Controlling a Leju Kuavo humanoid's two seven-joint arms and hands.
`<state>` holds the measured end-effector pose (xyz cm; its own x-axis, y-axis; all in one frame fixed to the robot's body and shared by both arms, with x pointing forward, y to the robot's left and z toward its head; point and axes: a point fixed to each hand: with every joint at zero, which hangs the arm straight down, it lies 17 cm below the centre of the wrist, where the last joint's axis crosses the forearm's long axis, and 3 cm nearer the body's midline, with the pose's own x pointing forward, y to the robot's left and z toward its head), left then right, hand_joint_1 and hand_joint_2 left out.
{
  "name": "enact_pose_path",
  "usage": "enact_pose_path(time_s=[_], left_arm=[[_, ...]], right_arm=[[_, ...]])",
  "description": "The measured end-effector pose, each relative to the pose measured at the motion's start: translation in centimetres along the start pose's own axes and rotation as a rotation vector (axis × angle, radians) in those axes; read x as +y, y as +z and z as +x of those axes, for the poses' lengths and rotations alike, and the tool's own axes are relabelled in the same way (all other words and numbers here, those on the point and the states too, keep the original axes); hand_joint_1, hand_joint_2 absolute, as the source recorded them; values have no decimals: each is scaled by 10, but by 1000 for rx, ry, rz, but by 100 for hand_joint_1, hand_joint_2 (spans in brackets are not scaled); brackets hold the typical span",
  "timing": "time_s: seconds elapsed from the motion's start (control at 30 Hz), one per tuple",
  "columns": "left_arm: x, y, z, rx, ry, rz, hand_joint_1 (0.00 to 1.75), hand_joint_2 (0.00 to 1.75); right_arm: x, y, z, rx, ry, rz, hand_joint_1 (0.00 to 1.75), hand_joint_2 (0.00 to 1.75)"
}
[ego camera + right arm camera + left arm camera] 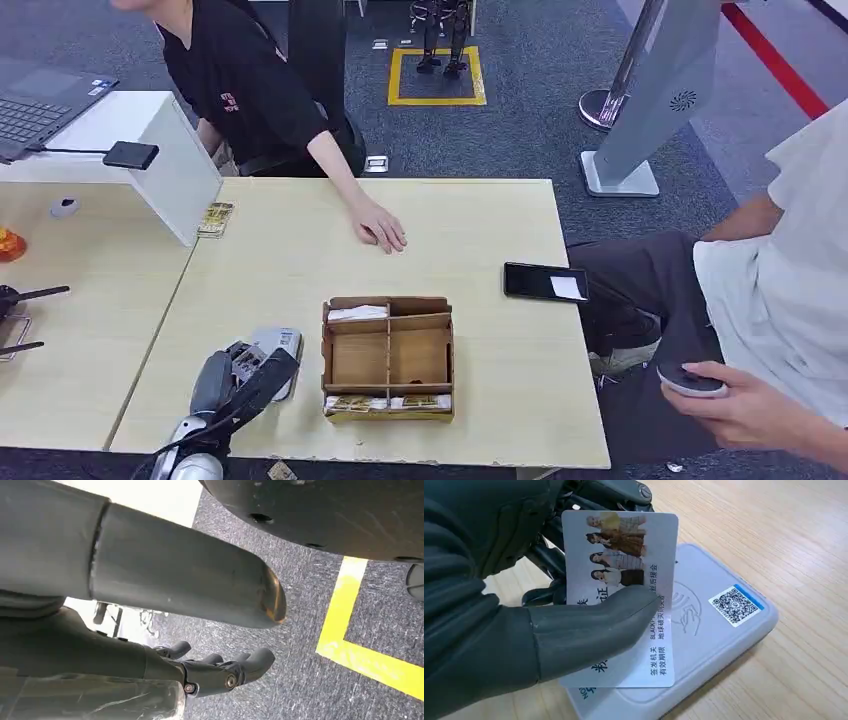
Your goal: Pass the card to the sensor for recognition and then transmit it.
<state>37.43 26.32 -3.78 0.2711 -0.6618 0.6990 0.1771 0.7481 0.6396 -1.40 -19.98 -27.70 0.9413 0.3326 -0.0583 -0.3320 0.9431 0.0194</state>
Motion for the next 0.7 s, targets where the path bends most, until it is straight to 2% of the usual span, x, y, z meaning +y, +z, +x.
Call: enact_pose_path(time_s=[0.13,0.47,0.7], left_arm=[[9,0,28,-72,14,23,175,175],[29,18,141,-357,27,99,175,175],[44,27,201,-501,-21,197,175,175]], right_arm=[[0,0,0,1,-3,1,0,0],[-1,0,-2,0,-20,-1,0,0],[-3,0,-2,0,-23,-9,0,0]])
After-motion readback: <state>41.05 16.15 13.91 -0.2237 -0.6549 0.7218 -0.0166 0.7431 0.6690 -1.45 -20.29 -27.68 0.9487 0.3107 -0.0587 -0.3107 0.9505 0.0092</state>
